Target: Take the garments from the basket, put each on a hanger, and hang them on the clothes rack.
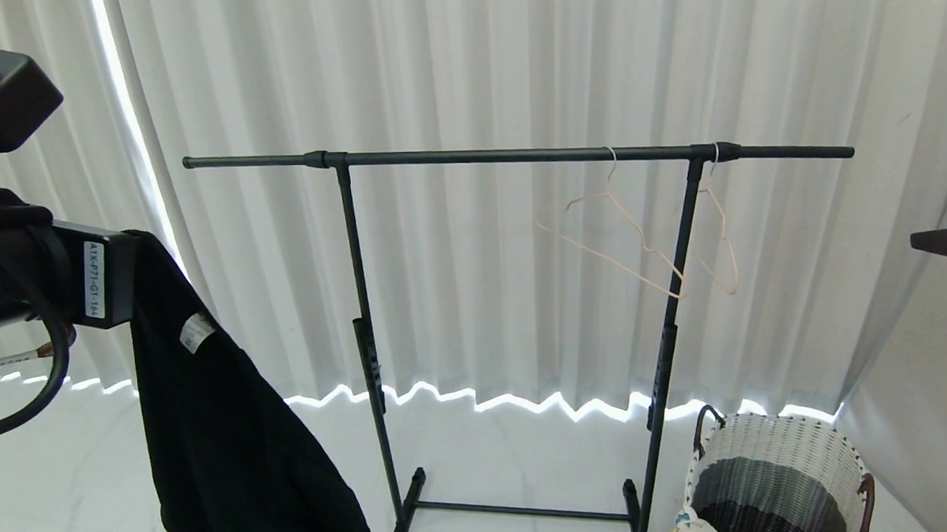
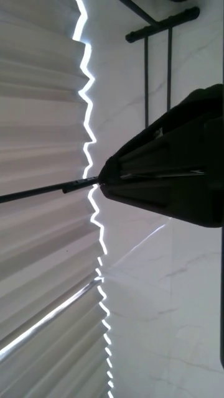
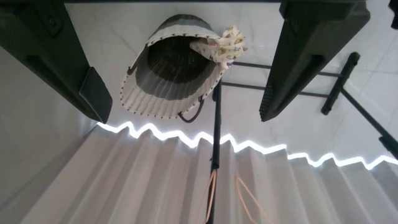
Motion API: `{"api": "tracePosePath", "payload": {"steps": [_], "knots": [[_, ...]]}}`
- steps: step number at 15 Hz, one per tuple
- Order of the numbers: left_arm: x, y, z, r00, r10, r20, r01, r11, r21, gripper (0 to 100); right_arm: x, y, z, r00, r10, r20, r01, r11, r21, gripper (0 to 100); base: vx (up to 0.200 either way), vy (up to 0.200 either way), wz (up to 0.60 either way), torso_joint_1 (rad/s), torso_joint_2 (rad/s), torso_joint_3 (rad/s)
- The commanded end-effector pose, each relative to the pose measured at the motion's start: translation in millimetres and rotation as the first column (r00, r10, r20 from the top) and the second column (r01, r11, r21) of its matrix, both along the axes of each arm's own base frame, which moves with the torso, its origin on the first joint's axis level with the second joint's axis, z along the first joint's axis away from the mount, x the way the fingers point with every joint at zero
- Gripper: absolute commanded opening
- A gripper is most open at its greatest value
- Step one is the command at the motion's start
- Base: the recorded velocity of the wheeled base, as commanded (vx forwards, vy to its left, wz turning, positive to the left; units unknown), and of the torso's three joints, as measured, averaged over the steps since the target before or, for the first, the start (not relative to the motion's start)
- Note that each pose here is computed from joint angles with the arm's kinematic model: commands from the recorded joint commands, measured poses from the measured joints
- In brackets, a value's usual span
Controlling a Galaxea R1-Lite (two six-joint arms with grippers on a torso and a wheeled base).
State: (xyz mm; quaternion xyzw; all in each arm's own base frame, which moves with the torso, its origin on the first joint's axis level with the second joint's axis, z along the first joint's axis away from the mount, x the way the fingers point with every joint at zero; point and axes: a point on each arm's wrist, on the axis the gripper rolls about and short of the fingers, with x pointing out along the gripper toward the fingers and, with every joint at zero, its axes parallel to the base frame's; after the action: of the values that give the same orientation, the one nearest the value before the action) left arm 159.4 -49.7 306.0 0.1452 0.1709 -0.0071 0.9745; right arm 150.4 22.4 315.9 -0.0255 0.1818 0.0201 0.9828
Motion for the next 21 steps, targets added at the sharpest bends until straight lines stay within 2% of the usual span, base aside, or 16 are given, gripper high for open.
{"api": "tracePosePath", "payload": {"steps": [1,4,8,16,21], "knots": [[0,0,0,1.000,0.000,0.000,0.000,1.000,0.001,0,1,0,-1,1.000,-0.001,-0.005,0.001,1.000,-0.002,100,0.000,0.000,0.00,0.232,-0.51,-0.286],[0,0,0,1.000,0.000,0.000,0.000,1.000,0.001,0,4,1,0,1.000,-0.002,0.015,0.002,1.000,0.000,100,0.000,0.000,0.00,0.219,-0.47,-0.256],[-1,0,1,1.000,0.000,0.005,0.000,1.000,0.000,0,6,0,2,0.999,-0.005,0.041,0.005,1.000,0.005,100,0.000,0.000,0.00,0.052,-0.10,-0.055],[-1,0,1,1.000,-0.004,0.004,0.004,1.000,-0.001,0,12,0,1,1.000,-0.013,0.029,0.013,1.000,0.003,100,0.200,0.000,0.00,0.008,-0.01,-0.001],[-1,0,1,1.000,-0.003,0.006,0.004,1.000,-0.003,0,25,0,-6,1.000,-0.023,-0.011,0.023,1.000,-0.001,100,0.200,0.000,0.00,0.002,0.00,0.000]]}}
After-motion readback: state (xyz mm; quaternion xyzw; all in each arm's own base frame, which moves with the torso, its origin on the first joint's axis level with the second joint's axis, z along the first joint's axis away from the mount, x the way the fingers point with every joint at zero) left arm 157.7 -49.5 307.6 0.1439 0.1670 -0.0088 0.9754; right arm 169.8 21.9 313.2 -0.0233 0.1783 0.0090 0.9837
